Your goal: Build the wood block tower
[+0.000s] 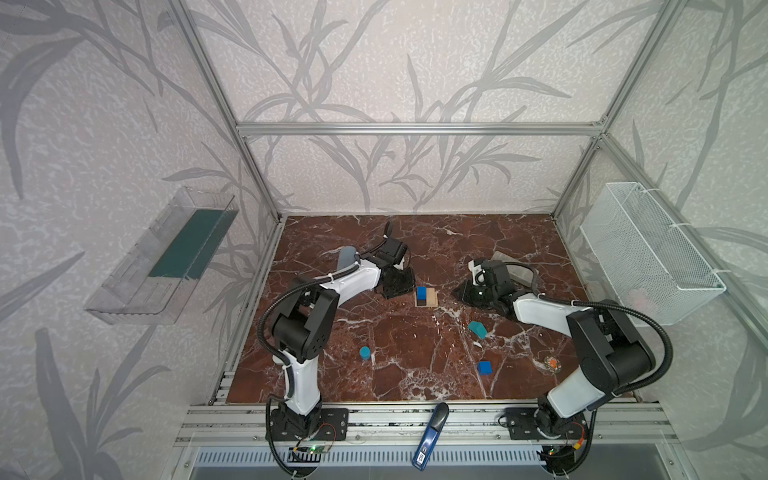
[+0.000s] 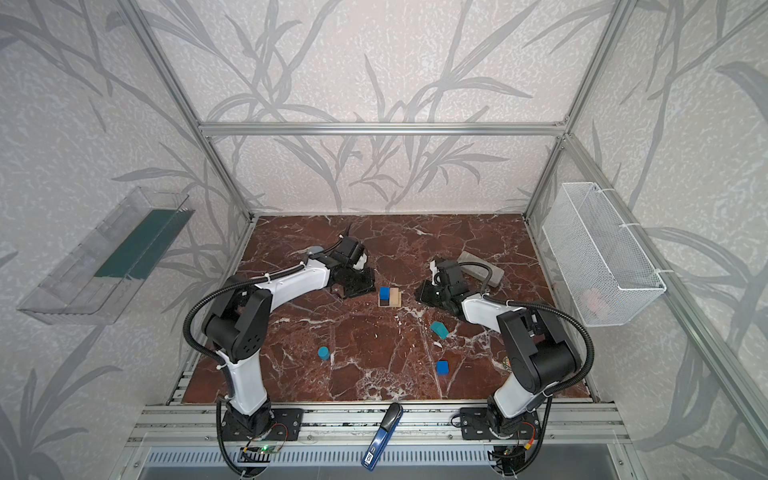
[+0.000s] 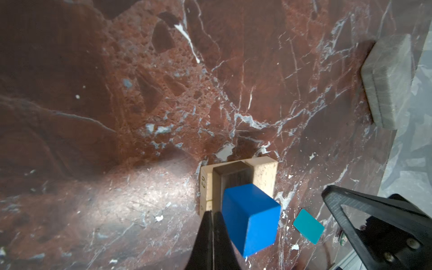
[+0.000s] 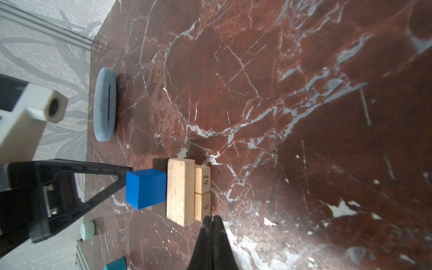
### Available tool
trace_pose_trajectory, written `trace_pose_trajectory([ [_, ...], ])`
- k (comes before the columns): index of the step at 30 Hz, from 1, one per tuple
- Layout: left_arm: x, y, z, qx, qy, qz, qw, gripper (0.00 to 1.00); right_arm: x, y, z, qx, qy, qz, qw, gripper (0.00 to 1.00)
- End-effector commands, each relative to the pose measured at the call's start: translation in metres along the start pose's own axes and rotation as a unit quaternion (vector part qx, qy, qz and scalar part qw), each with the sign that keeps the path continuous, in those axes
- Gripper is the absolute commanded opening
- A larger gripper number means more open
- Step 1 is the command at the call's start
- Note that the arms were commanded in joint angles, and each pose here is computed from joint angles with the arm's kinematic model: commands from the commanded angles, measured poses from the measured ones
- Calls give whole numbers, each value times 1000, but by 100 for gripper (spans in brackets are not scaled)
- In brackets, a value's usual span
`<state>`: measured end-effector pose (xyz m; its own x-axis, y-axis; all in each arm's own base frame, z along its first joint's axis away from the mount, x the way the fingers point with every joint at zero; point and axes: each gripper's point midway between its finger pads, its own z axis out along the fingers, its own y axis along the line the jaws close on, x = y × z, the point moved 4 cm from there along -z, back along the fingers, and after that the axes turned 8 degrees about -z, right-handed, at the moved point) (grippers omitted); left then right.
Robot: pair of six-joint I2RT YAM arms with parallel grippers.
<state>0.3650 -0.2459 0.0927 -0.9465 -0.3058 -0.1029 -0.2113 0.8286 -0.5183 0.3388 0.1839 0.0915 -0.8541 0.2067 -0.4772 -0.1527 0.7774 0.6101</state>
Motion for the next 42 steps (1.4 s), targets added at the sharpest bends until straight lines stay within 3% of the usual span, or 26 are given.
trace_pose_trajectory([
  [1,-9,-4,1,14,-7,-9,1000,0,-11,12,5,-25,-14,-6,1000,0],
  [13,-9,3,13,9,3,-19,1000,0,-6,17,27,-41,3,-4,999,0],
  [42,-5,-6,23,32,23,-22,999,0,-4,19,41,-53,9,-3,999,0],
])
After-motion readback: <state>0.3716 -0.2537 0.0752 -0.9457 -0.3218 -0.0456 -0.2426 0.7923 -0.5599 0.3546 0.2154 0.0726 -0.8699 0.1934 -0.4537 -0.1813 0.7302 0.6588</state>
